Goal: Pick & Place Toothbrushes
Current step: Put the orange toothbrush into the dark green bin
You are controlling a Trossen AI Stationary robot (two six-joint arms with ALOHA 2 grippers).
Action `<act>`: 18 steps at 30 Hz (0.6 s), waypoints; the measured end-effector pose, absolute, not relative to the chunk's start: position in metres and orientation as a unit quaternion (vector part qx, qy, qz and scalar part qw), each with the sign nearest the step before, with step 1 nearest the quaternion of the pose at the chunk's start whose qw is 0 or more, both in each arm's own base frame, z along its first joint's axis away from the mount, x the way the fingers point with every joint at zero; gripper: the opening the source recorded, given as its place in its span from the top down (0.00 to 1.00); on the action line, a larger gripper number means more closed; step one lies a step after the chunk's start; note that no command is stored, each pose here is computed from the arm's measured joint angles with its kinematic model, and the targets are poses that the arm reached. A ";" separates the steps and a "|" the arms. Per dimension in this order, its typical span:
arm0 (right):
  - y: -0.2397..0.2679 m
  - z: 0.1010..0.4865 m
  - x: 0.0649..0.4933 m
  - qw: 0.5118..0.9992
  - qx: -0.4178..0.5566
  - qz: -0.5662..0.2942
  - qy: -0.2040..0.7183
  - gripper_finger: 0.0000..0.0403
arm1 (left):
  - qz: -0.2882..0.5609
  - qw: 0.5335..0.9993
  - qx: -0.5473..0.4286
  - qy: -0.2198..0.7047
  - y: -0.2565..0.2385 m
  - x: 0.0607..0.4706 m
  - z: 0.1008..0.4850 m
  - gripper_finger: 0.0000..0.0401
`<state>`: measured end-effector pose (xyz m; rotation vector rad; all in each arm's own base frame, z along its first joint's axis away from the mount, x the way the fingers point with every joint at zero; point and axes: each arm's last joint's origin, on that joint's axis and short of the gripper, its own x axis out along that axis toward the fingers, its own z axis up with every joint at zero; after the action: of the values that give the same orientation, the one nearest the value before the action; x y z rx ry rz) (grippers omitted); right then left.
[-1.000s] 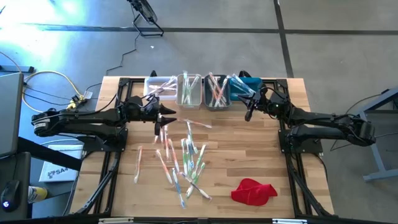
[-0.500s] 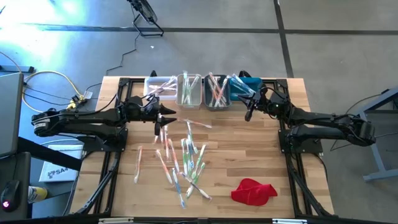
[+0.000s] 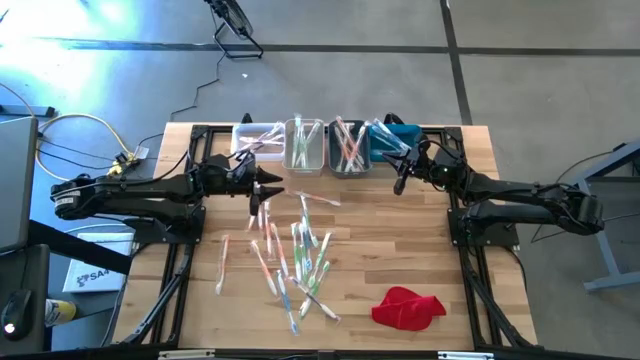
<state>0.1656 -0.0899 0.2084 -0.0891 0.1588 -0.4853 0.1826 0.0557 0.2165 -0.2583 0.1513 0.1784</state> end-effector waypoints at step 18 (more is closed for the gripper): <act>-0.090 0.208 0.166 0.967 -0.044 -0.240 0.079 0.97 | 0.332 0.818 -0.363 0.297 0.056 0.158 0.185 0.58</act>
<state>0.1656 -0.0899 0.2083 -0.0893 0.1593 -0.4852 0.1585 0.0562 0.1847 -0.7738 0.6326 0.7068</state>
